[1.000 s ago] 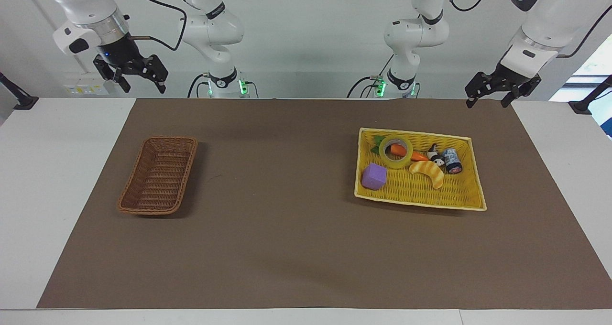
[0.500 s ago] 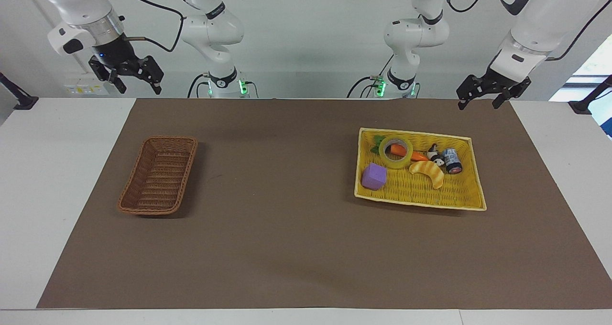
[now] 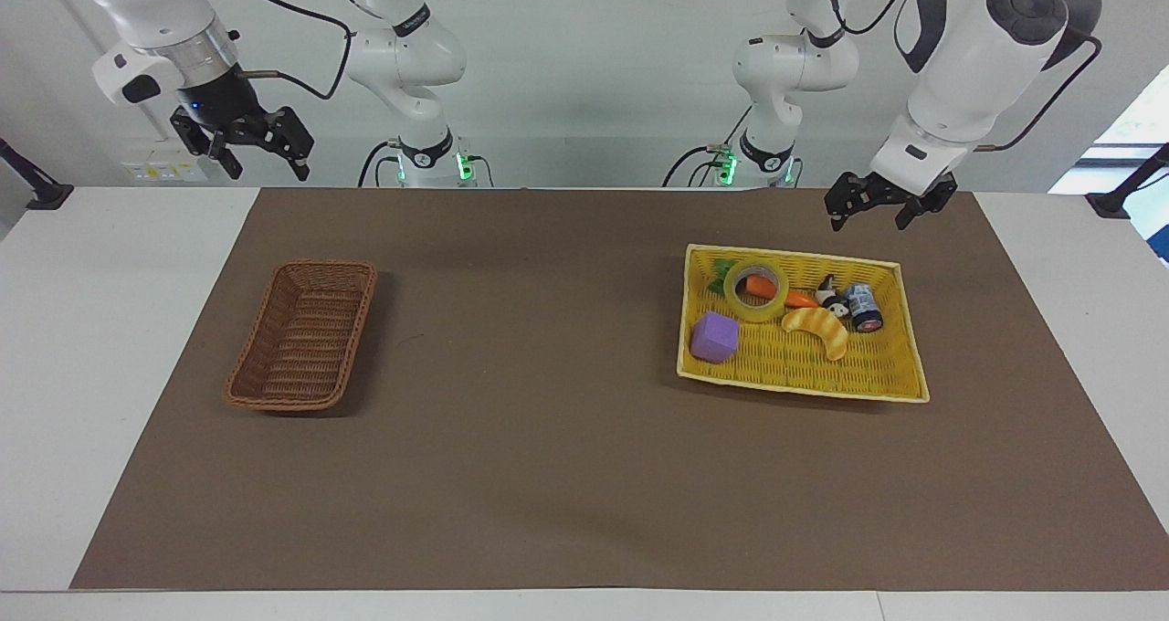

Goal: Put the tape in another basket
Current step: 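Reach the left gripper down into the yellow basket toward the tape roll, then close the left gripper on the tape roll and lift it, then carry the tape with the left gripper while the right gripper reaches it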

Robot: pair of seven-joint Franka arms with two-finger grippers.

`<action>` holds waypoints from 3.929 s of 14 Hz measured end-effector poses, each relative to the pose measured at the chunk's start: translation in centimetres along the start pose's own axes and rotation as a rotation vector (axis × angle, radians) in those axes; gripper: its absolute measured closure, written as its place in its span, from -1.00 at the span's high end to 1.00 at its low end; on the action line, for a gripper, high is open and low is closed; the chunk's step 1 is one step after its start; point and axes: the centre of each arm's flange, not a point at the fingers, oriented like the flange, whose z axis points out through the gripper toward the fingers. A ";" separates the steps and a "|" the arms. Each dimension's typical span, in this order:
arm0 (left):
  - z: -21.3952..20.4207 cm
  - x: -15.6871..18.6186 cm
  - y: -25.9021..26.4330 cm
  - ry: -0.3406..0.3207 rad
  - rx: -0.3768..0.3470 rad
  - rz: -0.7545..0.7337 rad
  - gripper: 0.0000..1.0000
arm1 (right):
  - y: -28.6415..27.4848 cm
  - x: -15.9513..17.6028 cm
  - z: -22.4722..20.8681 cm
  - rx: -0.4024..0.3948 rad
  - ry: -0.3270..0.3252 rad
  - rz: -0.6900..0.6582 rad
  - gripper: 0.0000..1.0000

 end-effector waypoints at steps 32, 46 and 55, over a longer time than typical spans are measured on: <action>11.8 -1.3 6.2 0.056 0.120 -0.270 -0.55 | -0.4 0.3 0.3 -0.001 0.015 -0.007 1.00; -0.6 -5.7 22.6 0.042 -0.075 -0.100 -0.55 | -0.5 0.3 0.4 -0.001 0.010 -0.010 1.00; -3.2 -8.5 31.0 0.061 -0.242 -0.089 -0.55 | -7.2 -0.8 1.9 0.292 -0.062 -0.050 1.00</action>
